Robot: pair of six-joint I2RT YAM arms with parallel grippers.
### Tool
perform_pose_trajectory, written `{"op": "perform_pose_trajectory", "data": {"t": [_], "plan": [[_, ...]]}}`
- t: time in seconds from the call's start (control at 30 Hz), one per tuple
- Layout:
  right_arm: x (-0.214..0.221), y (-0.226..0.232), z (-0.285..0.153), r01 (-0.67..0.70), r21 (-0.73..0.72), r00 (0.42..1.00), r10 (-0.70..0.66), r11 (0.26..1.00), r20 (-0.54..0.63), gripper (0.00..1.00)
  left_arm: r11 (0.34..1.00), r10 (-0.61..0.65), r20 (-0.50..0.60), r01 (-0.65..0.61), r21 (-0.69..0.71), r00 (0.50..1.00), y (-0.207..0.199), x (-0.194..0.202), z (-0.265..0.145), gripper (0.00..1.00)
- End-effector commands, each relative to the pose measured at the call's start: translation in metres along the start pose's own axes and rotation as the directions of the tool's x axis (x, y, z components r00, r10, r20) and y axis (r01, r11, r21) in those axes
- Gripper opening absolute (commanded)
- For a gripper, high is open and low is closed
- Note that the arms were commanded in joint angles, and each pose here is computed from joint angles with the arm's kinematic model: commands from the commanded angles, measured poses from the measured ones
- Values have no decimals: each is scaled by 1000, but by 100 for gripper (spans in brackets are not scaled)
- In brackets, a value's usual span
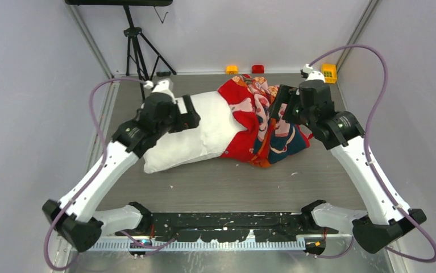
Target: Remove the pillowcase from the pillow
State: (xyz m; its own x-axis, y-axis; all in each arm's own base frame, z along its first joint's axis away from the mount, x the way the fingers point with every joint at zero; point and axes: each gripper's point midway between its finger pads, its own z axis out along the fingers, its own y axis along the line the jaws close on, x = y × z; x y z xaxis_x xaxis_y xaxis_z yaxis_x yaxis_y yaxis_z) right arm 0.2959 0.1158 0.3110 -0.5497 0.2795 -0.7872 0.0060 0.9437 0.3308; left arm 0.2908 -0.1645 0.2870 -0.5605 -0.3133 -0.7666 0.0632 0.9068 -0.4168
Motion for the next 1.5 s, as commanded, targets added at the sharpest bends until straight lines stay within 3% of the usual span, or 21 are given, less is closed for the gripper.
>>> {"op": "perform_pose_trajectory", "data": {"t": [0.0,0.3,0.47,0.6,0.7,0.83,0.87,1.07,1.47], "plan": [[-4,14,-3,100,87,995,-102,991,16,89,988,127,-64,-132,-85,990,-2,11,18,100],[44,74,33,217,7,973,-216,976,-78,89,976,186,-193,-205,-79,963,-6,44,58,100],[54,46,65,326,201,945,-311,924,-106,89,954,208,-279,-257,-151,937,20,72,81,100],[56,20,75,296,263,955,-275,918,-113,86,954,158,-338,-232,-189,928,48,96,95,97],[55,-3,80,203,269,978,-183,941,-99,76,965,102,-331,-174,-194,938,65,109,104,74],[52,-35,81,28,258,999,-18,966,-41,45,981,-77,-239,32,-189,968,84,110,110,4],[48,-44,79,-16,264,1000,21,964,-17,38,977,-115,-224,70,-200,968,92,109,108,0],[23,-105,51,-198,399,973,132,895,188,4,947,-203,-116,164,-276,972,131,78,81,0],[-14,-148,-14,-397,446,868,170,802,467,0,873,-280,185,330,-360,942,181,7,6,0]]}}
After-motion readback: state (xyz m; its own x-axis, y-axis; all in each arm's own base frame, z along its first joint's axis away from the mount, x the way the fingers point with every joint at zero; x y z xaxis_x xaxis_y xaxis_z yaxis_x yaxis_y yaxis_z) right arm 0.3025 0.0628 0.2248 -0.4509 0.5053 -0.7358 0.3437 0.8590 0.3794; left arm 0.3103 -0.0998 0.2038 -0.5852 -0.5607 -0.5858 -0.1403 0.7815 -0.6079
